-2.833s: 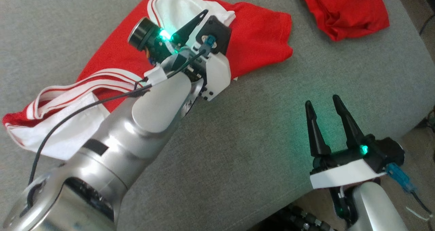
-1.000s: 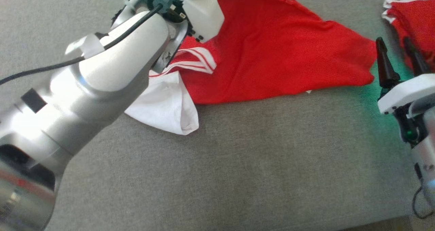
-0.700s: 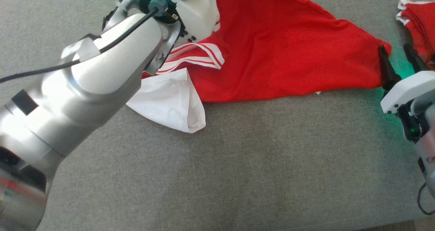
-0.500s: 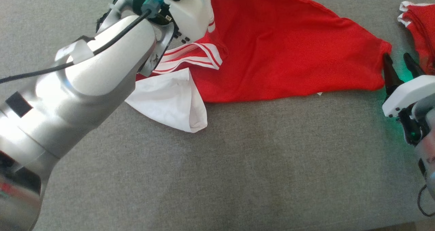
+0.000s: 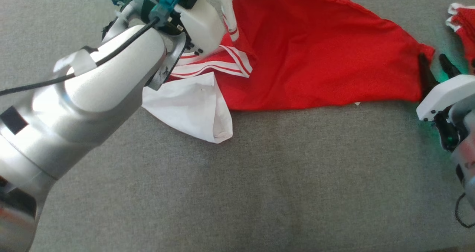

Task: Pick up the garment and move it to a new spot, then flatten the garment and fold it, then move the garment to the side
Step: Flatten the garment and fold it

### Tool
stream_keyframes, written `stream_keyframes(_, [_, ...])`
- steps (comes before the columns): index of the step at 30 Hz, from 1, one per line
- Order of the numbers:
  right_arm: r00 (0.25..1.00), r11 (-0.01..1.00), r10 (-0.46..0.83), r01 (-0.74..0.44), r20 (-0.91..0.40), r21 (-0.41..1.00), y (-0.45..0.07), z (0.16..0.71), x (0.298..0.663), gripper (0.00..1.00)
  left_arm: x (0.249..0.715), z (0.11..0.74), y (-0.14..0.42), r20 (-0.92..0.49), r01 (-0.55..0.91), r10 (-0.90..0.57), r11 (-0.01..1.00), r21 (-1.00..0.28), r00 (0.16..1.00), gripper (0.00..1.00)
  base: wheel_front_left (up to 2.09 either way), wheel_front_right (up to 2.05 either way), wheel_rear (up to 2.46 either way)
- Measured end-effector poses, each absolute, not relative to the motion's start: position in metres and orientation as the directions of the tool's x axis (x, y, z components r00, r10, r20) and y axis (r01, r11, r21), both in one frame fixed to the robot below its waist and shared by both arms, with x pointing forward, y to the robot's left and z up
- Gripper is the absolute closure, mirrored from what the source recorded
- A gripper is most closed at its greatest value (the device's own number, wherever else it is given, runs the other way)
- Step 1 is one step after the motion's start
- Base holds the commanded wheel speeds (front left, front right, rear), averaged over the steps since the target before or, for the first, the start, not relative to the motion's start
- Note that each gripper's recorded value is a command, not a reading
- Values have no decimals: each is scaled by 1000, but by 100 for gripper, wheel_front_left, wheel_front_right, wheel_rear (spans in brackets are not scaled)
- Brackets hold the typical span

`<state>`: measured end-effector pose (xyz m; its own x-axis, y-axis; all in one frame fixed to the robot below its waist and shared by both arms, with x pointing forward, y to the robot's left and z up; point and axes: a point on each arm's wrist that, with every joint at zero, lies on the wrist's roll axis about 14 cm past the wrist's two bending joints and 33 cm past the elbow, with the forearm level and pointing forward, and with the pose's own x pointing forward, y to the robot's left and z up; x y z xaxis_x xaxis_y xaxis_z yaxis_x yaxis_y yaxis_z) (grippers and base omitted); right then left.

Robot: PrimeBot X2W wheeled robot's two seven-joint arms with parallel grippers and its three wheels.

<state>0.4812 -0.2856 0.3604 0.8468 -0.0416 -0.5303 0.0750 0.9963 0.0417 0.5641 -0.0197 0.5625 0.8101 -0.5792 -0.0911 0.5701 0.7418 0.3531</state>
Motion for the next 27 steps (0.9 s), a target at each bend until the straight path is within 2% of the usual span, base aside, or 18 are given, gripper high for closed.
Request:
stream_keyframes(1, [844, 996, -39, 73, -536, 42, -284, 359, 482, 52, 564, 562, -19, -92, 571, -580, 741, 353, 810, 100, 0, 0, 0])
stream_keyframes(3, [839, 996, -31, 71, -542, 53, -281, 357, 485, 56, 562, 560, -18, -97, 573, -580, 739, 354, 809, 100, 0, 0, 0])
stream_keyframes(4, [839, 996, -27, 69, -544, 56, -280, 357, 486, 86, 562, 559, -17, -103, 573, -578, 739, 354, 809, 100, 0, 0, 0])
stream_keyframes(5, [838, 996, -24, 66, -545, 57, -279, 356, 487, 100, 562, 559, -16, -103, 570, -575, 741, 355, 812, 100, 0, 0, 0])
stream_keyframes(12, [866, 999, -12, 28, -500, 24, -279, 369, 494, 100, 563, 564, -4, -87, 545, -555, 755, 366, 827, 100, 0, 0, 0])
stream_keyframes(16, [904, 1000, -17, 13, -428, -11, -286, 397, 500, 100, 559, 586, 8, 26, 497, -547, 779, 383, 837, 100, 0, 0, 0])
stream_keyframes(22, [982, 999, 46, -49, -185, -15, -277, 493, 521, 100, 543, 645, 38, 230, 389, -525, 804, 449, 820, 100, 0, 0, 0])
stream_keyframes(27, [989, 989, 131, -125, 72, -76, -262, 596, 517, 100, 519, 695, 66, 335, 306, -500, 816, 490, 799, 100, 0, 0, 0])
